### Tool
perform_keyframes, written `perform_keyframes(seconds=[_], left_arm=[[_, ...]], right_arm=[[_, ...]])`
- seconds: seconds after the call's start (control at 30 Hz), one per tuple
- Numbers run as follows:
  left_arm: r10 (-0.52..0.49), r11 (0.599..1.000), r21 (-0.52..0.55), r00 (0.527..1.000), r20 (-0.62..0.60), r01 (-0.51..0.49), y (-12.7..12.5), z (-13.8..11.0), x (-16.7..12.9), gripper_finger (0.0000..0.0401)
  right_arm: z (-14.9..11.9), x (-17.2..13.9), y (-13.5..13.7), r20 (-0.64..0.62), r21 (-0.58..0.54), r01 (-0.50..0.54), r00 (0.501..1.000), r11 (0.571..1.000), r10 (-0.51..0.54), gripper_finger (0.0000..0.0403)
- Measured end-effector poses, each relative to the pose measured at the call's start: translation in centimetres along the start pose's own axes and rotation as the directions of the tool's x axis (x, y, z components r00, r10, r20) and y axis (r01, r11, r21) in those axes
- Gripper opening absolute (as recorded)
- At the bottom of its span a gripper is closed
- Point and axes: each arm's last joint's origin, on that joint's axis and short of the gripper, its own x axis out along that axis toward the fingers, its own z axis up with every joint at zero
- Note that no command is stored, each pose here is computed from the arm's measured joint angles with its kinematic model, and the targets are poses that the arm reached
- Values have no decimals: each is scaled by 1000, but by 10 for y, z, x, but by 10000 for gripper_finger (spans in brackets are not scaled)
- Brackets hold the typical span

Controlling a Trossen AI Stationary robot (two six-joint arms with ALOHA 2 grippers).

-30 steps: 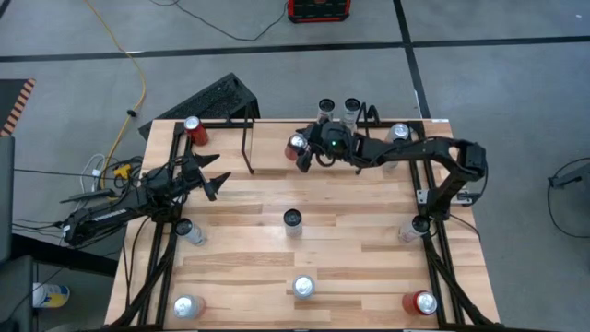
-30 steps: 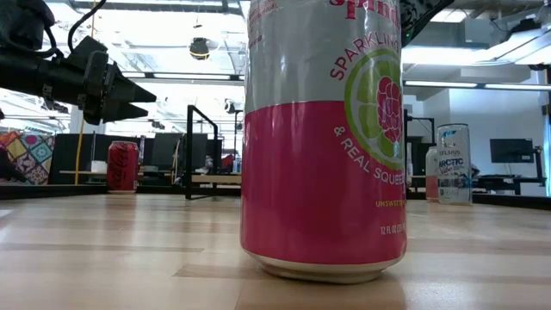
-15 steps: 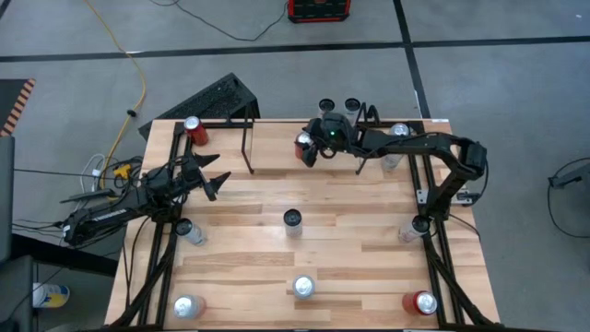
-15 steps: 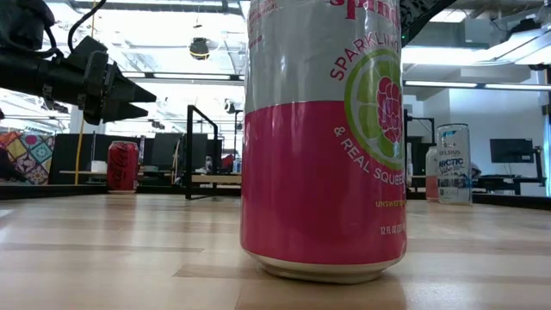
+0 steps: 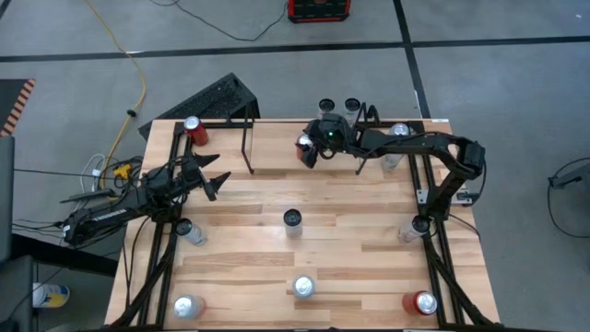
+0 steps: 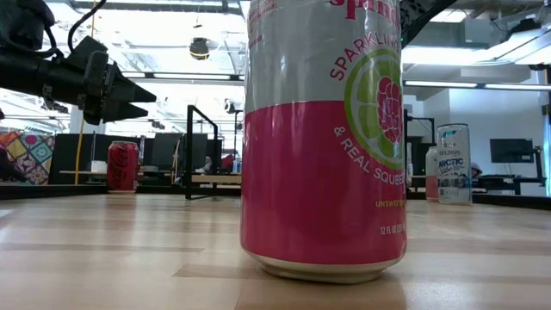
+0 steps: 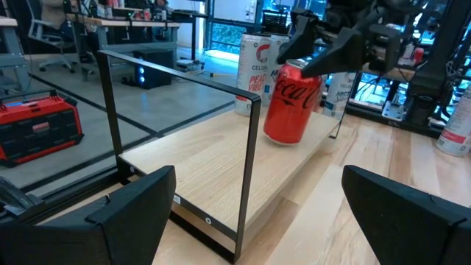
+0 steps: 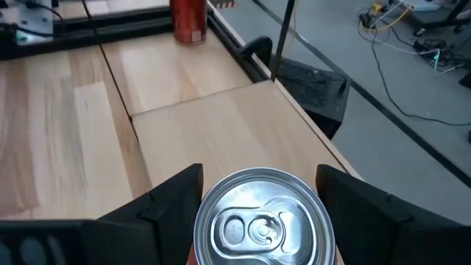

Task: Place canned beverage on shelf
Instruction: Put the middle red black soda can on the shelf

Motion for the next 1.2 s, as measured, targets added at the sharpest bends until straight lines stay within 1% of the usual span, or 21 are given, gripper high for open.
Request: perform_keyframes(seconds=[0.87, 1.2], left_arm=[[0, 1000, 0, 1000, 0, 0, 0, 0, 0, 374], [0, 1000, 0, 1000, 0, 0, 0, 0, 0, 374]], right_arm=[[-2, 1, 0, -8, -6, 0, 1000, 1000, 0, 281], [0, 1, 0, 2, -11, 0, 1000, 1000, 0, 308]])
